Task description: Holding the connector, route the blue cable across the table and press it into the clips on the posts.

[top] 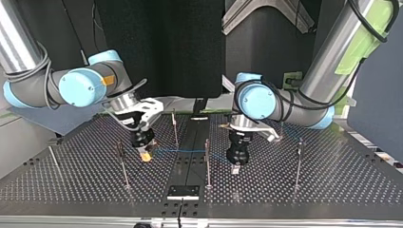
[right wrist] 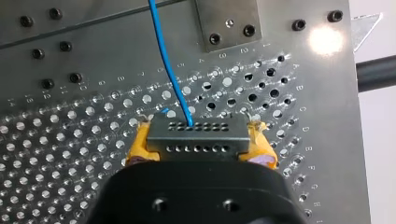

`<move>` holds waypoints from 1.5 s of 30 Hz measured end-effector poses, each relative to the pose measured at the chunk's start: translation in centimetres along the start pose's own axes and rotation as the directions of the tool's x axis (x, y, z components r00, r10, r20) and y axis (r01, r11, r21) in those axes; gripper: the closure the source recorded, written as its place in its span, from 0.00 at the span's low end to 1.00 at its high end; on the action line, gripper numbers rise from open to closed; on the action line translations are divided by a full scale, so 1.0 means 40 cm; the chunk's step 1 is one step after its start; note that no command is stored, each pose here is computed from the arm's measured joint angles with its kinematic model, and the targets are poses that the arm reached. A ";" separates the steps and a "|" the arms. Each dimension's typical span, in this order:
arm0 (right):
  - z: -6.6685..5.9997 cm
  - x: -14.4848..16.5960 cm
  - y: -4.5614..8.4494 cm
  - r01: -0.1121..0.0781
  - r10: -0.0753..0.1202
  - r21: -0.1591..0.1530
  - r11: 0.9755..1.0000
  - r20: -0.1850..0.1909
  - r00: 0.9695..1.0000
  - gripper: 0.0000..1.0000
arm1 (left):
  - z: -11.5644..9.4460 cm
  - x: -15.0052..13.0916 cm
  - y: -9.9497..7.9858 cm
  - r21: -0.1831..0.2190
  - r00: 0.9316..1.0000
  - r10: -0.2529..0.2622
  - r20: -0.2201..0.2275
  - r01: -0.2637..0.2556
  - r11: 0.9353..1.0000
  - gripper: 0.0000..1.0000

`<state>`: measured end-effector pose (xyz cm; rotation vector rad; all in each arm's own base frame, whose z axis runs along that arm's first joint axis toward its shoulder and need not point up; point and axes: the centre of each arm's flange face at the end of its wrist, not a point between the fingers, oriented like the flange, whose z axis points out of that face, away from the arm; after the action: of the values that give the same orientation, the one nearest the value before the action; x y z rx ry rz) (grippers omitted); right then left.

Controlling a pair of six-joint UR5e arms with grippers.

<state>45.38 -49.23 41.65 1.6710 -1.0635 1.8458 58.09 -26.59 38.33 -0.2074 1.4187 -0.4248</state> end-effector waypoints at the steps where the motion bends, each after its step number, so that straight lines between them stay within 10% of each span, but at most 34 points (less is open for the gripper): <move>1: 0.001 0.001 0.003 0.000 0.000 0.000 1.000 -0.001 1.000 1.00 | 0.000 0.000 0.000 -0.001 1.000 0.001 -0.002 -0.001 1.000 0.92; 5: 0.006 0.001 0.015 0.000 0.000 0.006 1.000 -0.003 1.000 1.00 | -0.006 0.005 0.000 -0.005 1.000 0.005 -0.019 -0.005 1.000 0.65; 7: 0.006 0.001 0.017 0.001 -0.001 0.009 1.000 -0.003 1.000 1.00 | -0.010 0.008 0.000 -0.009 0.999 0.011 -0.032 -0.011 1.000 0.33; 11: 0.007 0.001 0.018 0.005 -0.004 0.013 1.000 -0.002 1.000 1.00 | -0.022 0.015 0.000 -0.023 0.997 0.037 -0.067 -0.039 0.999 0.27; 12: 0.007 0.001 0.018 0.005 -0.005 0.013 1.000 -0.002 1.000 1.00 | -0.025 0.017 0.001 -0.026 0.996 0.043 -0.074 -0.045 0.999 0.00; 45: 0.002 0.016 0.020 0.009 -0.009 0.012 1.000 -0.009 1.000 1.00 | -0.261 -0.067 -0.116 0.026 0.950 0.133 -0.284 -0.131 0.991 0.00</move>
<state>44.69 -49.90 42.07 1.6704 -1.0420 1.8555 46.84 -28.56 41.03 -0.0453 1.7036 -0.3586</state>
